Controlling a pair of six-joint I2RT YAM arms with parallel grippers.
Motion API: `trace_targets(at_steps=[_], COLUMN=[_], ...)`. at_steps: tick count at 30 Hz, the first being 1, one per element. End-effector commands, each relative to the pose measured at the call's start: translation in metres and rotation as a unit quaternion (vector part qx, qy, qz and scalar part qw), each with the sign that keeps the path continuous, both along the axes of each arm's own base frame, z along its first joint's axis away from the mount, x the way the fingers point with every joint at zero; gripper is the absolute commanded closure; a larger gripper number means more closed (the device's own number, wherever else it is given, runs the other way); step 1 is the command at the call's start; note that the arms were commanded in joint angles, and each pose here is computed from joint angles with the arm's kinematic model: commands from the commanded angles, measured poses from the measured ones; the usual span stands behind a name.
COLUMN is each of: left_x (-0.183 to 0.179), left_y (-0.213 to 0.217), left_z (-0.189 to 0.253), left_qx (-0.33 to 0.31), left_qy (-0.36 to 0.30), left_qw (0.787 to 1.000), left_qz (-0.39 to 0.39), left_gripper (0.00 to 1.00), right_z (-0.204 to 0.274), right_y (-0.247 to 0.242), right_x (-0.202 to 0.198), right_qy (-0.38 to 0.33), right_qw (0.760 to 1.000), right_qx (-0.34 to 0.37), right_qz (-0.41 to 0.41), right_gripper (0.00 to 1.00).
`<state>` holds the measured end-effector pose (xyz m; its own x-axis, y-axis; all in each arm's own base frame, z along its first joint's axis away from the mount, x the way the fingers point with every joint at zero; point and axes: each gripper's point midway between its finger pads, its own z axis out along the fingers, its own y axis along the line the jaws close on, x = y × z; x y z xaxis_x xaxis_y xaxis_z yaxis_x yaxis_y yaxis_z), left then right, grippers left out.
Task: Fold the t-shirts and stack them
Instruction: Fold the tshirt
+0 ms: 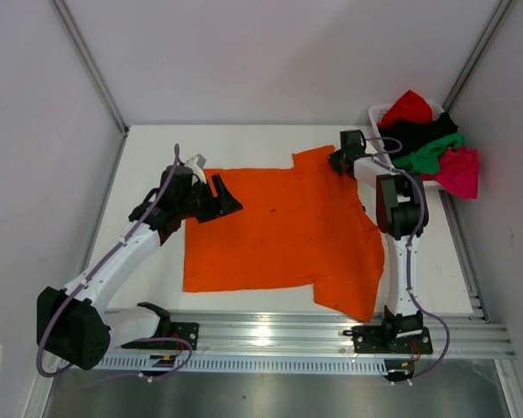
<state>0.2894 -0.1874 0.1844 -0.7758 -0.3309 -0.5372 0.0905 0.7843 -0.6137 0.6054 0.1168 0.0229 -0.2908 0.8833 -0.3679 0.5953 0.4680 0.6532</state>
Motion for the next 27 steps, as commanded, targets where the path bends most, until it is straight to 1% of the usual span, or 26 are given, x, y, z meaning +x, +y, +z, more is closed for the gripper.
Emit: trace_targets(at_steps=[1, 3, 6, 8, 10, 11, 12, 13, 15, 17, 22, 27], left_x=[0.006, 0.006, 0.005, 0.005, 0.004, 0.004, 0.004, 0.004, 0.004, 0.004, 0.004, 0.005], left_y=[-0.003, -0.004, -0.003, -0.003, -0.002, -0.002, -0.002, -0.003, -0.004, -0.006, -0.007, -0.008], left_z=[0.009, 0.009, 0.007, 0.007, 0.005, 0.005, 0.002, 0.001, -0.003, -0.004, -0.009, -0.010], left_qx=[-0.010, -0.013, -0.011, -0.011, -0.010, -0.010, -0.009, -0.010, -0.011, -0.014, -0.013, -0.015], left_qy=[-0.016, -0.015, -0.015, -0.017, -0.016, -0.018, -0.016, -0.015, -0.012, -0.012, -0.005, -0.005], left_qw=[1.000, 1.000, 1.000, 1.000, 1.000, 1.000, 1.000, 1.000, 1.000, 1.000, 1.000, 1.000], left_qz=[-0.005, -0.007, -0.007, -0.005, -0.006, -0.006, -0.007, -0.008, -0.011, -0.015, -0.019, -0.019], left_gripper=[0.28, 0.28, 0.28, 0.28, 0.28, 0.28, 0.28, 0.28, 0.28, 0.28, 0.29, 0.29], right_z=[-0.049, -0.049, -0.040, -0.030, -0.011, -0.006, -0.001, 0.009, 0.018, 0.026, 0.043, 0.082], right_y=[-0.020, -0.019, -0.013, -0.007, 0.000, 0.005, 0.006, 0.011, 0.016, 0.022, 0.031, 0.028], right_x=[-0.045, -0.045, -0.035, -0.025, -0.012, -0.011, -0.009, -0.005, -0.004, -0.003, -0.003, -0.006], right_qy=[0.095, 0.090, 0.053, 0.017, -0.032, -0.045, -0.058, -0.081, -0.104, -0.122, -0.136, -0.141], right_qw=[0.994, 0.994, 0.997, 0.997, 0.994, 0.991, 0.989, 0.987, 0.983, 0.980, 0.974, 0.972], right_qx=[-0.050, -0.053, -0.053, -0.069, -0.082, -0.099, -0.105, -0.105, -0.105, -0.103, -0.133, -0.159], right_qz=[0.001, 0.007, 0.023, 0.043, 0.062, 0.082, 0.089, 0.094, 0.107, 0.116, 0.123, 0.097], right_gripper=[1.00, 0.98, 0.89, 0.86, 0.80, 0.76, 0.70, 0.68, 0.64, 0.63, 0.62, 0.63])
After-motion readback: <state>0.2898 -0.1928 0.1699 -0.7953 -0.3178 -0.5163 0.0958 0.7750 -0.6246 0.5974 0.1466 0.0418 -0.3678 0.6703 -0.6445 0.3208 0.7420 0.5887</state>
